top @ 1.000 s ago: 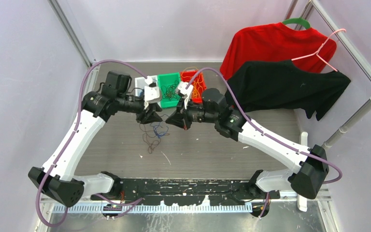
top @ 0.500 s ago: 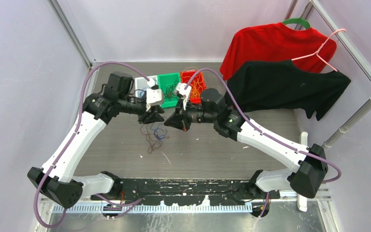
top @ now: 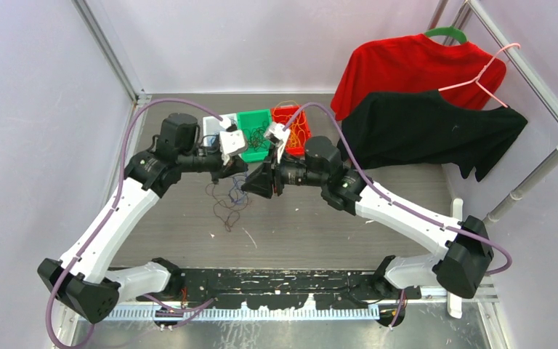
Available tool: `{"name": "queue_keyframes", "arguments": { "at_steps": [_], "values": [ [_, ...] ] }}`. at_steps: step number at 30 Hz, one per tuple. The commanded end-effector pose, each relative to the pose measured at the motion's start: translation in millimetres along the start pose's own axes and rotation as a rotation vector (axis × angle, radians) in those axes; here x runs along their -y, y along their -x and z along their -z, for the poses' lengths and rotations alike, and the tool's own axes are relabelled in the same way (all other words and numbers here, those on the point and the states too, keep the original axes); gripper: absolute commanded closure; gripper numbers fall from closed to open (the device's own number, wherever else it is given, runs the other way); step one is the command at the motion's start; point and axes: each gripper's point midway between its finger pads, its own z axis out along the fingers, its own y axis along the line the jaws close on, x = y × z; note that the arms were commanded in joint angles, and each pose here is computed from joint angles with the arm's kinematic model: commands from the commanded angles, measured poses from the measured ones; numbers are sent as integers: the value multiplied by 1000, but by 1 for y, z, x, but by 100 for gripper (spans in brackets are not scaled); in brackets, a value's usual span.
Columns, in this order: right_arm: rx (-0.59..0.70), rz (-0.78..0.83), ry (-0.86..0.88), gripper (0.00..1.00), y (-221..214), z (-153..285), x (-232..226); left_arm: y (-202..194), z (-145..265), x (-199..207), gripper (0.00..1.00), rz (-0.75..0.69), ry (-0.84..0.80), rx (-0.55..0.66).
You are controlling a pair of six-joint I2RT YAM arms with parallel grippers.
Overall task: Untangle the cables
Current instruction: Untie the cable.
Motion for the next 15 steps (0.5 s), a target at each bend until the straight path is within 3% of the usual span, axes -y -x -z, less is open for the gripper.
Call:
{"name": "queue_keyframes", "arguments": {
  "at_steps": [1, 7, 15],
  "values": [
    [211, -36, 50, 56, 44, 16, -12, 46, 15, -8, 100, -7, 61, 134],
    [436, -196, 25, 46, 75, 67, 20, 73, 33, -1, 100, -65, 70, 215],
    [475, -212, -49, 42, 77, 78, 45, 83, 40, 2, 100, -131, 67, 242]
  ]
}}
